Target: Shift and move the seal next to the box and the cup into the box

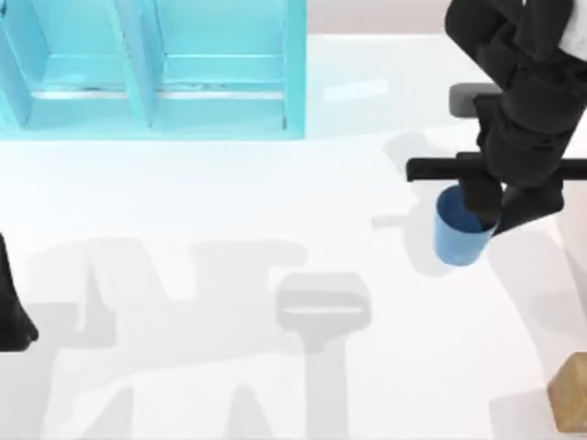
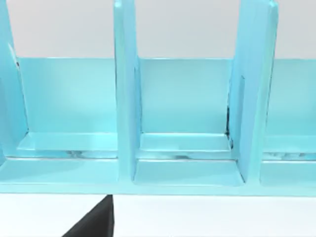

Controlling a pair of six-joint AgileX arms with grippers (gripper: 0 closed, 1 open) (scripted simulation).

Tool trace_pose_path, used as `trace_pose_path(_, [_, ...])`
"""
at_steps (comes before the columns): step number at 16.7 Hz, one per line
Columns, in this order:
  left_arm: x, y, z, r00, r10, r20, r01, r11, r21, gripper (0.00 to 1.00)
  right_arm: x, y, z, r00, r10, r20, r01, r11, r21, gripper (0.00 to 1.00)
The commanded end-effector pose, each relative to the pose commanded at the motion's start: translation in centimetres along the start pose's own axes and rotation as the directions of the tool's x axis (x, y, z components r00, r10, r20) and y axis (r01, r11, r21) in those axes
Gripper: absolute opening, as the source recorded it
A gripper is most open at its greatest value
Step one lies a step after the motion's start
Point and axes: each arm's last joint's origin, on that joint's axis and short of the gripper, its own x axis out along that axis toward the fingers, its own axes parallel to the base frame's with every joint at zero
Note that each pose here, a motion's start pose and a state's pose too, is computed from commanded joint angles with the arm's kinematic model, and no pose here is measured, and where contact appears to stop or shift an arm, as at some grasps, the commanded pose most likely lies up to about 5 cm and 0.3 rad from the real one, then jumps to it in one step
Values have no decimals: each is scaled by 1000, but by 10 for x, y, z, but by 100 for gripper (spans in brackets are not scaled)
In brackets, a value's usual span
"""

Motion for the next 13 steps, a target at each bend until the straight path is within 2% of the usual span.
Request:
trace_pose_path(3, [0, 0, 0, 1000, 0, 0, 0, 1000, 0, 100, 0, -80, 18, 1000, 0, -7, 0, 1000, 2, 0])
trace_pose_path(6, [0, 0, 0, 1000, 0, 0, 0, 1000, 0, 100, 0, -174, 13, 1000, 6, -13, -6, 1000, 0, 0])
trace_pose_path(10, [0, 0, 0, 1000, 0, 0, 0, 1000, 0, 100, 3, -279, -32, 1000, 16, -9, -16, 1000, -6, 0])
trace_pose_path(13, [0, 0, 0, 1000, 0, 0, 0, 1000, 0, 100, 7, -323, -72, 1000, 21, -1, -21, 1000, -6, 0])
